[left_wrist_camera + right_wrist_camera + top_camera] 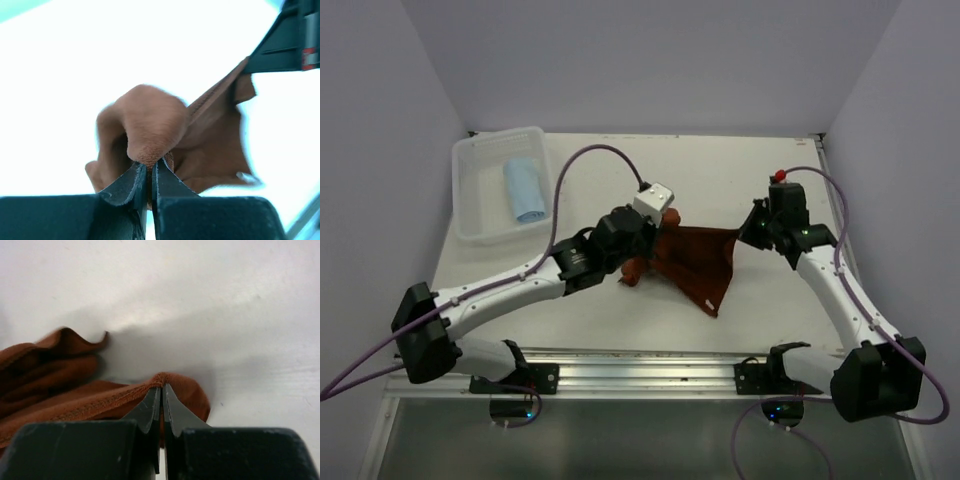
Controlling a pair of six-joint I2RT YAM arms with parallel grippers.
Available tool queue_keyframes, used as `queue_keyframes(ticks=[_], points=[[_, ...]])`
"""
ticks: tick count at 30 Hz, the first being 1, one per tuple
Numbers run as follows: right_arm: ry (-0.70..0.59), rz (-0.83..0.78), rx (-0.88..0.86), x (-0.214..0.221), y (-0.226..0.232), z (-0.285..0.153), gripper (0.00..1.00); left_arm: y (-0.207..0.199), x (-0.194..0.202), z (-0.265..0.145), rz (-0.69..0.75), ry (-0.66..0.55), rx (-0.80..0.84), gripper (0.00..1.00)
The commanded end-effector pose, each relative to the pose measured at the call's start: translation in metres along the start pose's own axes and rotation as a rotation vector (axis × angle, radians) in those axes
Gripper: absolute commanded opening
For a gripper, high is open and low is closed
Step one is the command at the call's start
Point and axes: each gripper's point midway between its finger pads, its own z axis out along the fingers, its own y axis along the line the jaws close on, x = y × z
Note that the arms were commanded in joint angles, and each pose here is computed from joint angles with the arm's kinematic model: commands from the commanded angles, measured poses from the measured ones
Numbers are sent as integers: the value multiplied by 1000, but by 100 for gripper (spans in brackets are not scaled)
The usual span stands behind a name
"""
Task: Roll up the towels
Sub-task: Fold the towel
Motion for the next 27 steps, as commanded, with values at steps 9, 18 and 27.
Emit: queue_keyframes(ticks=[9,18,27], points=[[-308,-86,80,-145,37,-60,0,126,-36,-105,-173,-53,-398,11],[-323,-111,-108,-196,102,-91,0,154,-45,-164,-345,-196,-522,17],[-330,-165,-7,-186,77,-99,0,112,-31,-128,-309,-176,-279,31]])
